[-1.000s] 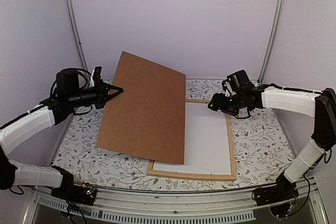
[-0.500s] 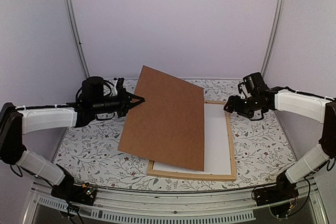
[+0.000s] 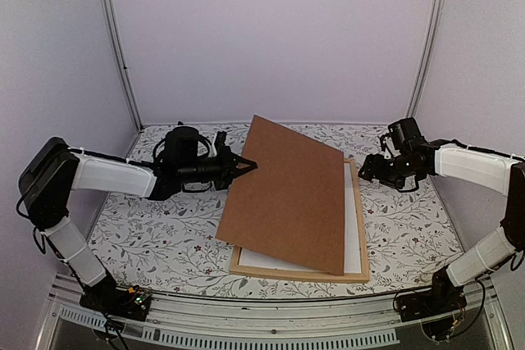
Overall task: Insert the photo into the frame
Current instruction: Place the backboard on the frame body.
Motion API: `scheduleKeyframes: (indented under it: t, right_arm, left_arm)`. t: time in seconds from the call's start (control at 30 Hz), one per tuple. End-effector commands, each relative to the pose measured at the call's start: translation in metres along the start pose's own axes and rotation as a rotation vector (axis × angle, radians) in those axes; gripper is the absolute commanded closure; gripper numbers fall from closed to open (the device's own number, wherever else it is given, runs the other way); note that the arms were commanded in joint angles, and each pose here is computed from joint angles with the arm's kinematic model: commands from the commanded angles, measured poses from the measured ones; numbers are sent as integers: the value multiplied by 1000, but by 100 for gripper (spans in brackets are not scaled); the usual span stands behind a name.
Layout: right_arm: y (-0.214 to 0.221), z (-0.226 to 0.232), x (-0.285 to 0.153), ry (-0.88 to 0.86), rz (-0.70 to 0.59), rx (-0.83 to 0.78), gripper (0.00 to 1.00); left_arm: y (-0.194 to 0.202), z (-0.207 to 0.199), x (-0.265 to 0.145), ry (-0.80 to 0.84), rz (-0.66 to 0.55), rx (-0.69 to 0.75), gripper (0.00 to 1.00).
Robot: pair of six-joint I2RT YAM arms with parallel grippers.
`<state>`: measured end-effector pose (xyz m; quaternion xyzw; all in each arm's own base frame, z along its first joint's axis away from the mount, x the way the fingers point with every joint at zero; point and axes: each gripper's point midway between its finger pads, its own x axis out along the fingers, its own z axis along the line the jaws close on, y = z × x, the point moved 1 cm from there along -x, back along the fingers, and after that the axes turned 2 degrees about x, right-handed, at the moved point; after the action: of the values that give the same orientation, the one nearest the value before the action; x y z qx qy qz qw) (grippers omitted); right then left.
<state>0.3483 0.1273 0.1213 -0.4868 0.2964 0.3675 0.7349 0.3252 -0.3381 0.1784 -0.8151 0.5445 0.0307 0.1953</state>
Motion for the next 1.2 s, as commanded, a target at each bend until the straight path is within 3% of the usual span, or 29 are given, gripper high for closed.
scheduleKeyframes:
  t: [0.0, 0.33, 1.17]
  right_arm:
    - [4, -5, -3, 1, 8, -19, 23]
    - [4, -12, 0, 0, 8, -34, 23]
    - [10, -16, 8, -15, 27, -31, 23]
  left_arm:
    - [-14, -44, 14, 158, -59, 11, 100]
    - [-6, -36, 46, 160, -47, -39, 100]
    - [6, -8, 59, 58, -27, -44, 100]
